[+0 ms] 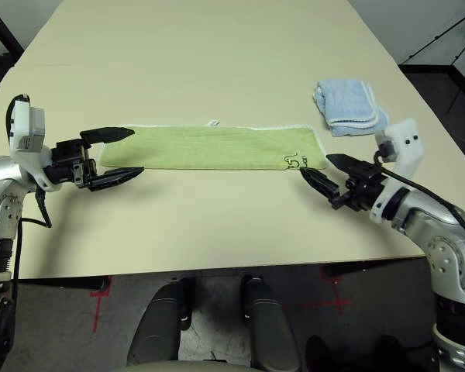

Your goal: Fold the towel and set it aside.

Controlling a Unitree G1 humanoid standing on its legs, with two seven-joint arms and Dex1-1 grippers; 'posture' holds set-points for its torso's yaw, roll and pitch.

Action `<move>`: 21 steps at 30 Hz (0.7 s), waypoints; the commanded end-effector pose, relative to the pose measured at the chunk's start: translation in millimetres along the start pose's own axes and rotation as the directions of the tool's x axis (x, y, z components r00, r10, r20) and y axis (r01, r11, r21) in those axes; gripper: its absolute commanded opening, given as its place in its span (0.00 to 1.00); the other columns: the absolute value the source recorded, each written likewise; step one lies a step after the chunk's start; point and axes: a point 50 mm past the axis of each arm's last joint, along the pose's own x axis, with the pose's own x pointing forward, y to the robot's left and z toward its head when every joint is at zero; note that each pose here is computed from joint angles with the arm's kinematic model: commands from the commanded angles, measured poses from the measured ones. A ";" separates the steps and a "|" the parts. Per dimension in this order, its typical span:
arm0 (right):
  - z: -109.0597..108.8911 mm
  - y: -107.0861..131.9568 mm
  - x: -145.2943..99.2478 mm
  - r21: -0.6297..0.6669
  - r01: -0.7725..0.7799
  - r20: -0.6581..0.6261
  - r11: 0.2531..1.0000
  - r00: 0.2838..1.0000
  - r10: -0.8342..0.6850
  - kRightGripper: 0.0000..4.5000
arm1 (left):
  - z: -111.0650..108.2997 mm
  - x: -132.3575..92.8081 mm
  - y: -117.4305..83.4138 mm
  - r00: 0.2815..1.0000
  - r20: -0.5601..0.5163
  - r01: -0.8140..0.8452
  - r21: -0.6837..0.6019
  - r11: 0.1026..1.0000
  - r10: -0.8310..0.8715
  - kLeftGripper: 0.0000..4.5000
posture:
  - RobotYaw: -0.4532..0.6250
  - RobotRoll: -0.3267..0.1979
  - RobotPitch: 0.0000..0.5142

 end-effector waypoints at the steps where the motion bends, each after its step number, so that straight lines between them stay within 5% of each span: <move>1: -15.5 -11.3 -8.7 0.116 0.104 -0.038 0.988 0.994 -0.100 1.00 | -1.7 -4.9 -3.0 1.000 -0.009 0.004 0.001 1.000 -0.004 1.00 | 0.54 0.62 0.38; 12: -39.4 -10.9 7.8 0.400 0.240 -0.099 0.885 0.971 -0.218 1.00 | -1.1 -5.5 -1.4 1.000 -0.015 0.003 0.006 1.000 -0.003 1.00 | 0.53 0.62 0.38; 21: -44.2 -2.3 23.9 0.456 0.239 -0.109 0.857 0.971 -0.212 1.00 | -0.9 -9.8 2.6 0.999 -0.030 -0.010 0.025 1.000 0.010 1.00 | 0.54 0.62 0.37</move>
